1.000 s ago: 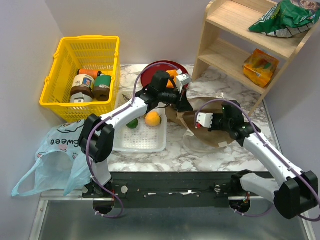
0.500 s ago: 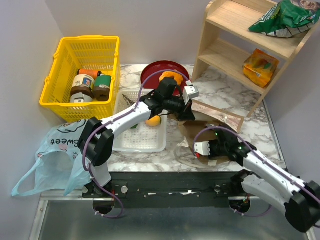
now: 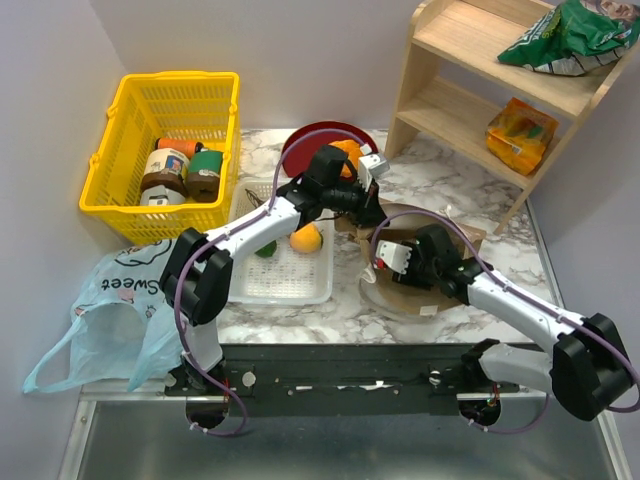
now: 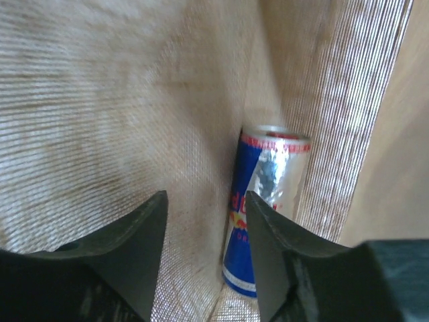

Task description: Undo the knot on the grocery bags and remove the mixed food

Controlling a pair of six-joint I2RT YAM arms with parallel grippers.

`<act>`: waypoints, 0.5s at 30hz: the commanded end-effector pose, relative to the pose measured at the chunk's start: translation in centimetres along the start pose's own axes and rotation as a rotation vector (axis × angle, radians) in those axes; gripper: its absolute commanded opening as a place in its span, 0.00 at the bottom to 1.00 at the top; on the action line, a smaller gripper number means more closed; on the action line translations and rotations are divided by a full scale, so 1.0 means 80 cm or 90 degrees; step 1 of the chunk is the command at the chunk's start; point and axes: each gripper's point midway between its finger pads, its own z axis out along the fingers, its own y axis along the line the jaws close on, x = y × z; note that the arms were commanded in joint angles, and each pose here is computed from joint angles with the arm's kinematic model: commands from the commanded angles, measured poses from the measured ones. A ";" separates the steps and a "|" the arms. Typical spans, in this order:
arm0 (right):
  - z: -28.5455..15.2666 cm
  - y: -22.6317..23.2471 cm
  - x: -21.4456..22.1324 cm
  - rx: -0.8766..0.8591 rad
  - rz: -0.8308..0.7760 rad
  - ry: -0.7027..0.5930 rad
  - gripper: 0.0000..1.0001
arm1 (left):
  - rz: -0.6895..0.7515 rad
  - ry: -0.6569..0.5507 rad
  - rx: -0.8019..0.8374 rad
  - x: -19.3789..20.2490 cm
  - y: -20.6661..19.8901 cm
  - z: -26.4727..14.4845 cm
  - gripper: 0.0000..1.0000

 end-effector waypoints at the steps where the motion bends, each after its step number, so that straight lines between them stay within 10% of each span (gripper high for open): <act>1: 0.006 -0.012 0.029 0.043 0.041 0.058 0.60 | -0.024 -0.023 0.029 -0.018 -0.002 -0.009 0.07; 5: 0.007 -0.029 0.044 0.045 0.082 0.086 0.60 | -0.050 -0.007 0.022 -0.012 0.008 -0.011 0.48; 15: 0.029 -0.069 0.047 0.015 0.069 0.081 0.66 | -0.103 0.013 0.013 0.010 0.033 -0.007 0.66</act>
